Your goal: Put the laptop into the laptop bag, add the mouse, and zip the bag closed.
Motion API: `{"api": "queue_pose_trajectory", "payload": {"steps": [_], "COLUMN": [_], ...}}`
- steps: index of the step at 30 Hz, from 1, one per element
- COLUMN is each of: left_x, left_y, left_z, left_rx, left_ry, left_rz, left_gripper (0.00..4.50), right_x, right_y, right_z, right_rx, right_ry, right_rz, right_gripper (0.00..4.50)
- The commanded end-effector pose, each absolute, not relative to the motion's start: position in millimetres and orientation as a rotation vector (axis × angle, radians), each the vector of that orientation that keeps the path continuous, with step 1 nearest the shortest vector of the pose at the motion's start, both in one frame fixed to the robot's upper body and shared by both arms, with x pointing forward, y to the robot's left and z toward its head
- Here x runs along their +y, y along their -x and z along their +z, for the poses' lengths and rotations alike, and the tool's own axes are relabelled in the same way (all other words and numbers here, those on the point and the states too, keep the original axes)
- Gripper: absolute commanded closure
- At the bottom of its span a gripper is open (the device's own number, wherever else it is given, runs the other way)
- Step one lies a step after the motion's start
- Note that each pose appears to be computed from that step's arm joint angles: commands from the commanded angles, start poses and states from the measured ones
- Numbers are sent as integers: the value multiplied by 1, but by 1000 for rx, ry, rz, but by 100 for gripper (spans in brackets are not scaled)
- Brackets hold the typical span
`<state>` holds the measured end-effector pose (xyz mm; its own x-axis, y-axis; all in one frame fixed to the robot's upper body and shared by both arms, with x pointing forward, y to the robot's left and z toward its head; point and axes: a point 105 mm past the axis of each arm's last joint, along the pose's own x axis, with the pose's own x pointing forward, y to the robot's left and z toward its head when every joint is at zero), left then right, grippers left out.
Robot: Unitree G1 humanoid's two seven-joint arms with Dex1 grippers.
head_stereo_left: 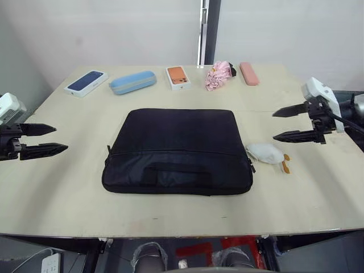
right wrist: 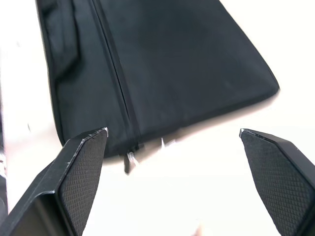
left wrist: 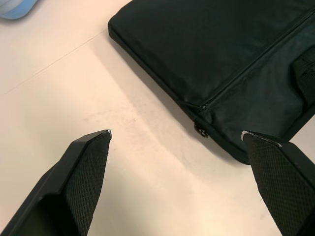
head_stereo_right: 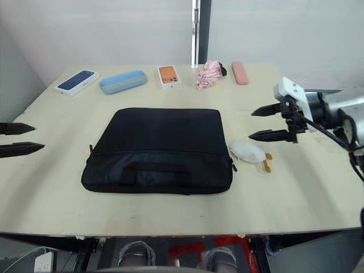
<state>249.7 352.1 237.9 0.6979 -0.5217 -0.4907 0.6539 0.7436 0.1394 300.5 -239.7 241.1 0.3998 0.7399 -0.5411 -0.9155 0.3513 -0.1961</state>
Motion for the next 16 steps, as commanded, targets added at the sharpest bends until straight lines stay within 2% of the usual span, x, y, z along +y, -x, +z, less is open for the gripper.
{"api": "queue_pose_trajectory", "payload": {"steps": [1, 16], "left_x": [357, 361], "left_y": [-251, -253], "left_z": [251, 251], "left_rx": [422, 402], "left_ry": [-379, -402], "left_rz": [-659, -681], "left_gripper": [3, 3], "right_x": [-245, -251], "right_y": [-296, -299], "right_z": [260, 263], "right_rx": [369, 371], "right_ry": [546, 559], "right_rz": [1105, 1111], "right_gripper": [0, 0]}}
